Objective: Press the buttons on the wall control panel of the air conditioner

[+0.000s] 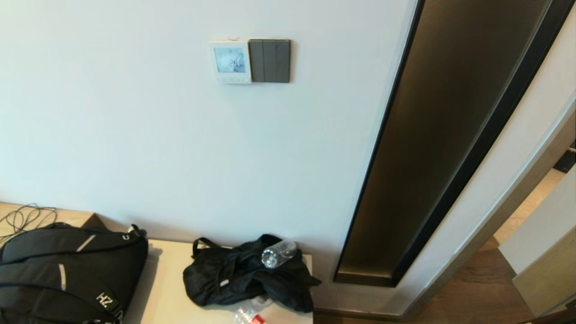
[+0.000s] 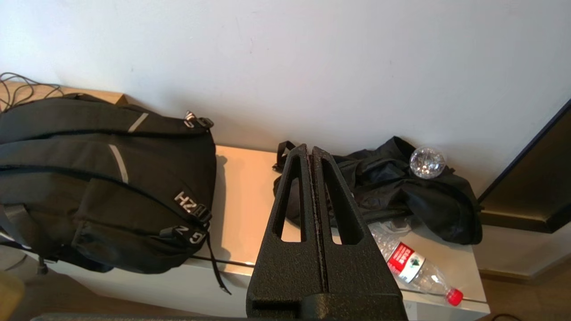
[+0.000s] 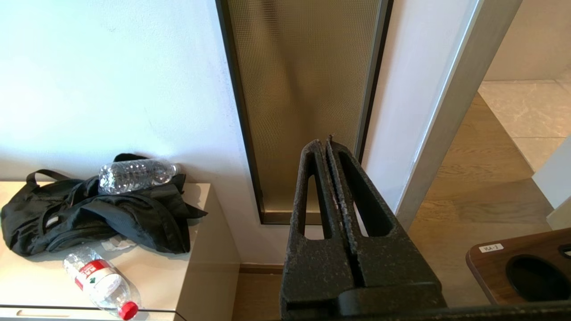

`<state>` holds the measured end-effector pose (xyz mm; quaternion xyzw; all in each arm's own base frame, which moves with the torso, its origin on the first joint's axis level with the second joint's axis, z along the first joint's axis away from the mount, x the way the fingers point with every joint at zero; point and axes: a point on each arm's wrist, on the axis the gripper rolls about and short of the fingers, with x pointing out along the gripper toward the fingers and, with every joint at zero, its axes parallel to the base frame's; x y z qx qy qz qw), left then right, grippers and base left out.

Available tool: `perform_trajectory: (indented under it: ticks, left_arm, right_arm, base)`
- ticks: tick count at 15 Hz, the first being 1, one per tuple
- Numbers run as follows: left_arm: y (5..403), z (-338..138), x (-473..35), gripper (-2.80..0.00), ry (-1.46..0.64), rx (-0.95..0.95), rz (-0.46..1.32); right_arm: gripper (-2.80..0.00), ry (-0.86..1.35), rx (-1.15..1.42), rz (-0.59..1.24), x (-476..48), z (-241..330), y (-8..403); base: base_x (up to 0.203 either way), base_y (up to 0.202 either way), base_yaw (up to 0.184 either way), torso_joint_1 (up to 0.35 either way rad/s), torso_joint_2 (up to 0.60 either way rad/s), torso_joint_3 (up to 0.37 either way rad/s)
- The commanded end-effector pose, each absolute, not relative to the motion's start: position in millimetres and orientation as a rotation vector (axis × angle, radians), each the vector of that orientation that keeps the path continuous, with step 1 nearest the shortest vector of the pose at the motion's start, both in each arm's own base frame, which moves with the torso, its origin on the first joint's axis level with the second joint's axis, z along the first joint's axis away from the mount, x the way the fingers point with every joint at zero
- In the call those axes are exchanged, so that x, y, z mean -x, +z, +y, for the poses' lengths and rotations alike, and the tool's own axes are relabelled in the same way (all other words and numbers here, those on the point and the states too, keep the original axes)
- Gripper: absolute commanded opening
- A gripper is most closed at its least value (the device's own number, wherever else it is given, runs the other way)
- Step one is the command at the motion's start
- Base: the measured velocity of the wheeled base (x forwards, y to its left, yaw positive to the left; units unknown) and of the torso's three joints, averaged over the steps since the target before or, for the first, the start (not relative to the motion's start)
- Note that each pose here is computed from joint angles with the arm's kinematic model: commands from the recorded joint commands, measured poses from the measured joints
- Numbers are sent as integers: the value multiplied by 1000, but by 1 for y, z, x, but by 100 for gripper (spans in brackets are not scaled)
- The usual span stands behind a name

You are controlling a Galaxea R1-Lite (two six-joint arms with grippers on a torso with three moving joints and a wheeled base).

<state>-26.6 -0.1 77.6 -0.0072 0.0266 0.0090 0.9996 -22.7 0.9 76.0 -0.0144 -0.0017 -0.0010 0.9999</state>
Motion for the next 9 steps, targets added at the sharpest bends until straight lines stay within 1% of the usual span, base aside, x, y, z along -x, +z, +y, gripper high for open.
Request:
perform_trajectory:
  ticks: [1,9]
  left_arm:
    - [78,0,26,-280,19,15,55]
    - [78,0,26,-280,19,15,55]
  right_arm:
    - [-280,-2,29,-2,23,1,76]
    - [-280,-2,28,-2,23,1,76]
  base:
    - [0,0,0,0,0,0]
    - [0,0,0,0,0,0]
